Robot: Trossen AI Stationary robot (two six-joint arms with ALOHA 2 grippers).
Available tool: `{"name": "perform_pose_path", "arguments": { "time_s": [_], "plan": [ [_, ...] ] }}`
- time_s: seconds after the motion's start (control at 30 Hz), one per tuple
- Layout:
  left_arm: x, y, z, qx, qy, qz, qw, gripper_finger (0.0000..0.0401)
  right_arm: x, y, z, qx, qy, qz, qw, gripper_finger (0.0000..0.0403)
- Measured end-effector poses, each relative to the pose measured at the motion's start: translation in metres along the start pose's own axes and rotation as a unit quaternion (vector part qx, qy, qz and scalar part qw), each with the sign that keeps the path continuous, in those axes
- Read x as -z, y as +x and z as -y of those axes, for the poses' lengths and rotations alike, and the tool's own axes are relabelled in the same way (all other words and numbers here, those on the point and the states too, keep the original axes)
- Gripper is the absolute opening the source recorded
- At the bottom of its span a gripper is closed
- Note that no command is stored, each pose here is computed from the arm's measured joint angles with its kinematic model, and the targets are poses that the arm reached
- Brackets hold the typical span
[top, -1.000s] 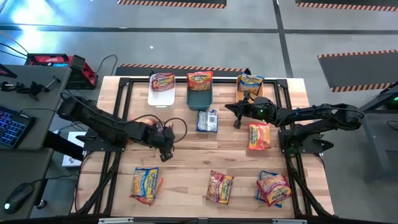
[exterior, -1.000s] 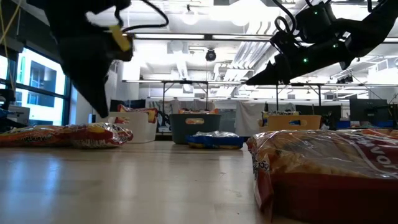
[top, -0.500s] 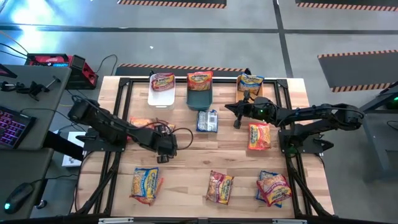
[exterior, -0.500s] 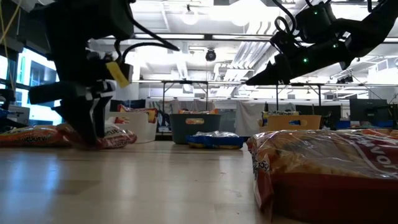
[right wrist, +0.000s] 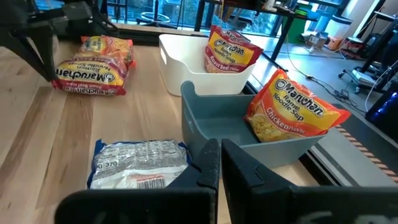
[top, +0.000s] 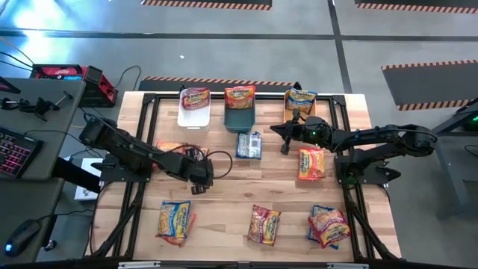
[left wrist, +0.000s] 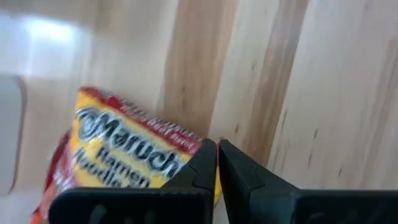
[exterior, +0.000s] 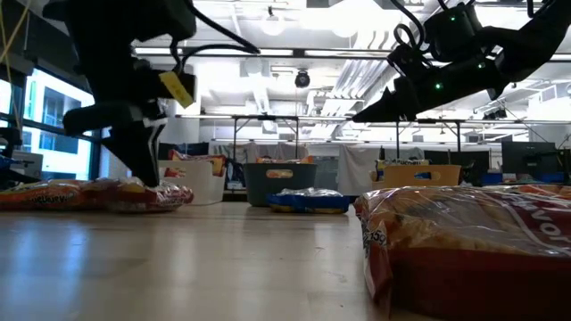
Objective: Sort Maruchan noodles
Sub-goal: Put the red noodle pack into the white bin
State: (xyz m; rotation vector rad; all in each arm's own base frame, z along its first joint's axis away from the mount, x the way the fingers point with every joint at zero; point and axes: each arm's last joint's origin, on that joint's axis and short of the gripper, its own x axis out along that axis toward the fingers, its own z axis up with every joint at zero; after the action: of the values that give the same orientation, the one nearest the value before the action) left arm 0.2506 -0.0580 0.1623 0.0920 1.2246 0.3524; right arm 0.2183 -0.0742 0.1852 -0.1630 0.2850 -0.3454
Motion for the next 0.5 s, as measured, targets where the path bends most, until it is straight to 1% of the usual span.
{"name": "perform_pose_path", "arguments": {
  "time_s": [0.17, 0.27, 0.33, 0.43, 0.5],
  "plan": [
    [-0.008, -0.014, -0.006, 0.011, -0.060, 0.057, 0.997, 0.0001, 0.000, 0.000, 0.000, -0.002, 0.001, 0.000, 1.000, 0.0000],
    [-0.017, -0.022, -0.011, 0.034, -0.109, 0.104, 0.988, 0.0000, 0.000, 0.000, 0.000, -0.002, 0.005, 0.002, 1.000, 0.0000],
    [-0.023, -0.025, -0.013, 0.067, -0.131, 0.120, 0.982, 0.0000, 0.000, 0.000, 0.000, -0.002, 0.008, 0.002, 1.000, 0.0000],
    [-0.021, -0.024, -0.017, 0.092, -0.133, 0.096, 0.982, 0.0004, 0.000, 0.000, 0.000, -0.002, 0.009, 0.003, 1.000, 0.0000],
    [-0.016, -0.021, -0.022, 0.083, -0.129, 0.059, 0.986, 0.0014, 0.000, 0.000, 0.000, -0.002, 0.009, 0.003, 1.000, 0.0000]
  ]
}}
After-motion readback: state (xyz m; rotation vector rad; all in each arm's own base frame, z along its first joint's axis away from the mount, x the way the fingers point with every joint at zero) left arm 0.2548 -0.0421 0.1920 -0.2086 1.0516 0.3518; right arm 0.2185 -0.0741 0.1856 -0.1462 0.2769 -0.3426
